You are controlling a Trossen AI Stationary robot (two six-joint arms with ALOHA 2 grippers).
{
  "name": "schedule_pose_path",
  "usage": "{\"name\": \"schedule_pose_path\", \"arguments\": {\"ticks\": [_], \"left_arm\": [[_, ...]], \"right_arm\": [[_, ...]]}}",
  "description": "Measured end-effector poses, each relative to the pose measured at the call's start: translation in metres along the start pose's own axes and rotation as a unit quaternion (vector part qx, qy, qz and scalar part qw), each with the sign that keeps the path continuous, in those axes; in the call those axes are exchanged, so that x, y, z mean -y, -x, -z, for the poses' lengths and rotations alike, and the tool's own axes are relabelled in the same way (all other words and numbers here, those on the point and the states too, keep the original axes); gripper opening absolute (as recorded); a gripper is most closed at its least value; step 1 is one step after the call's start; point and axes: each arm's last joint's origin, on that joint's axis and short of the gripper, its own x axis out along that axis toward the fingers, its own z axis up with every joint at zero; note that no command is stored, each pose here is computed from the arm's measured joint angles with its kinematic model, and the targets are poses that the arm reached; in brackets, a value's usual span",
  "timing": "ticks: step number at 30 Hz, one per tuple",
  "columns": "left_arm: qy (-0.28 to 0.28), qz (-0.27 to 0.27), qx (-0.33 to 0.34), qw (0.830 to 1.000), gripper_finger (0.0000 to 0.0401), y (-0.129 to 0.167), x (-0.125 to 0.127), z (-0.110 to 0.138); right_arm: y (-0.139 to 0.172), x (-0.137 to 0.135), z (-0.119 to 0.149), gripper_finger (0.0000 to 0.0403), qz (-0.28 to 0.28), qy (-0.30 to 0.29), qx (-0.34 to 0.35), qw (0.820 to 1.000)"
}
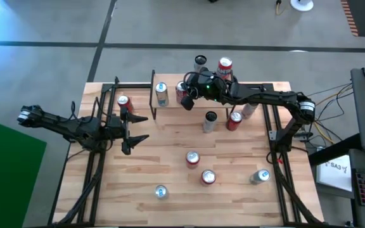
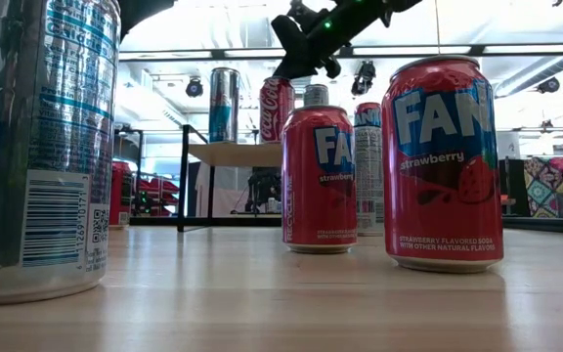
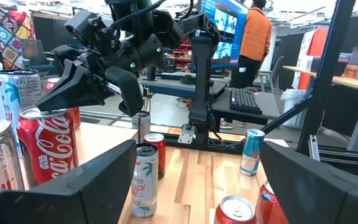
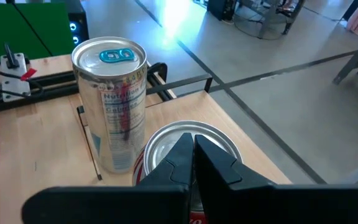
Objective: Place canned beverage on shelf
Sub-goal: Put the bottom left red black soda can on the shelf, then adjust the blue soda can on the shelf
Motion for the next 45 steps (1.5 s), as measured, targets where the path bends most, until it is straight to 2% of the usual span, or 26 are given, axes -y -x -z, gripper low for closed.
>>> {"name": "schedule_pose_path", "arguments": {"ticks": [15,35,45], "left_arm": [[0.000,0.000,0.000,1.000,0.0327,0.000,0.000,0.000],[0.001,-0.006,0.001,1.000,0.0327,0.000,0.000,0.000],[0.004,-0.026,0.010,1.000,0.0327,-0.002,-0.001,-0.001]], "right_arm": [[0.001,-0.002,-0.001,0.0009,-0.028,-0.014,0.006,0.999],[0.003,-0.002,-0.005,0.0009,-0.023,0.002,0.020,1.000],[0.023,0.002,-0.017,0.0009,-0.024,0.003,0.043,0.999]]}}
